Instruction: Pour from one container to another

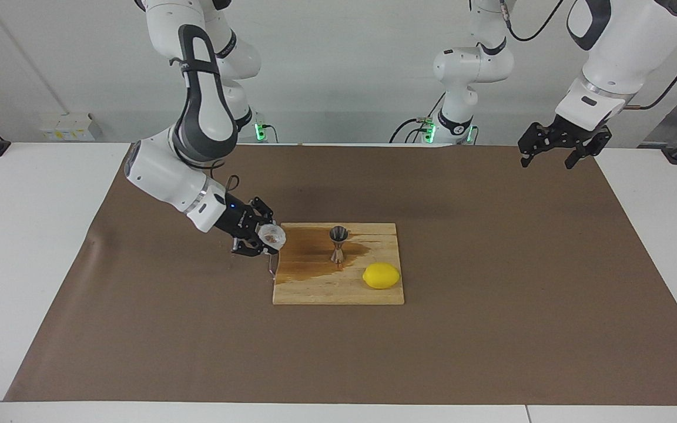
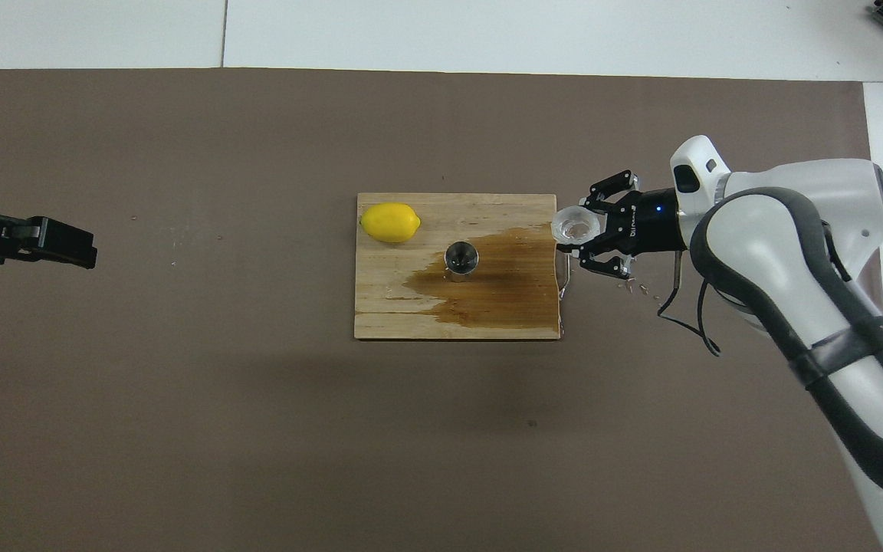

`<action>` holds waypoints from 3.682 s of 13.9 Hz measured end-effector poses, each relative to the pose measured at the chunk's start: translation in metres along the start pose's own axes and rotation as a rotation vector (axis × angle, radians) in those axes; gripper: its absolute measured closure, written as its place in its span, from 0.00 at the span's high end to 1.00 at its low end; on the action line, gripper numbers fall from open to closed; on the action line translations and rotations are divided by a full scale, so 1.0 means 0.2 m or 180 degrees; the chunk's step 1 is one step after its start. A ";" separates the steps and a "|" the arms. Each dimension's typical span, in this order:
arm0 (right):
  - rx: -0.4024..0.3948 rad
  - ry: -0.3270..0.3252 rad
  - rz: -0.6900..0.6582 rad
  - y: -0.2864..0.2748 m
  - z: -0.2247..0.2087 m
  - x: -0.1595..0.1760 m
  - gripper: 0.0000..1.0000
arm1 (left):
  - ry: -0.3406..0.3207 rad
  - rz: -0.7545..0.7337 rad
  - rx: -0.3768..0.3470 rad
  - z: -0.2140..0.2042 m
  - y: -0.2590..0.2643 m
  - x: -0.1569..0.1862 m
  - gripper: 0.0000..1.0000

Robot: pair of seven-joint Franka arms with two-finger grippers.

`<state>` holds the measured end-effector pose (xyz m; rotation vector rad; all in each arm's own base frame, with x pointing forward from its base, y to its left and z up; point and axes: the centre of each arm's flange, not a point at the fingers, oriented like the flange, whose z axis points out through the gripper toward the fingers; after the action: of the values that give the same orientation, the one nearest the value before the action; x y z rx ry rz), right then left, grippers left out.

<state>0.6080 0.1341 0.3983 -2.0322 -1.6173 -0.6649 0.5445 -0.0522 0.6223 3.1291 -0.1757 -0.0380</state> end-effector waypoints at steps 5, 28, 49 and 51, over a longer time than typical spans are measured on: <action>-0.0045 -0.0431 0.0046 -0.12 0.09 0.39 0.50 | -0.0008 -0.0010 -0.0002 0.00 -0.01 0.00 1.00; -0.0485 -0.1855 -0.0327 -0.44 0.34 0.73 0.50 | -0.0021 -0.0009 -0.0002 0.00 -0.01 0.00 1.00; -0.0718 -0.2145 -0.0405 -0.47 0.36 0.87 0.50 | -0.0025 -0.0009 -0.0003 0.00 -0.01 0.00 1.00; -0.0709 -0.2151 -0.0408 -0.47 0.38 0.86 0.50 | -0.0026 -0.0010 -0.0003 0.00 -0.01 0.00 1.00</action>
<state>0.5558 0.3309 0.4529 -2.5045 -2.1304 -0.1989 0.5438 -0.0505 0.6216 3.1289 -0.1710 -0.0507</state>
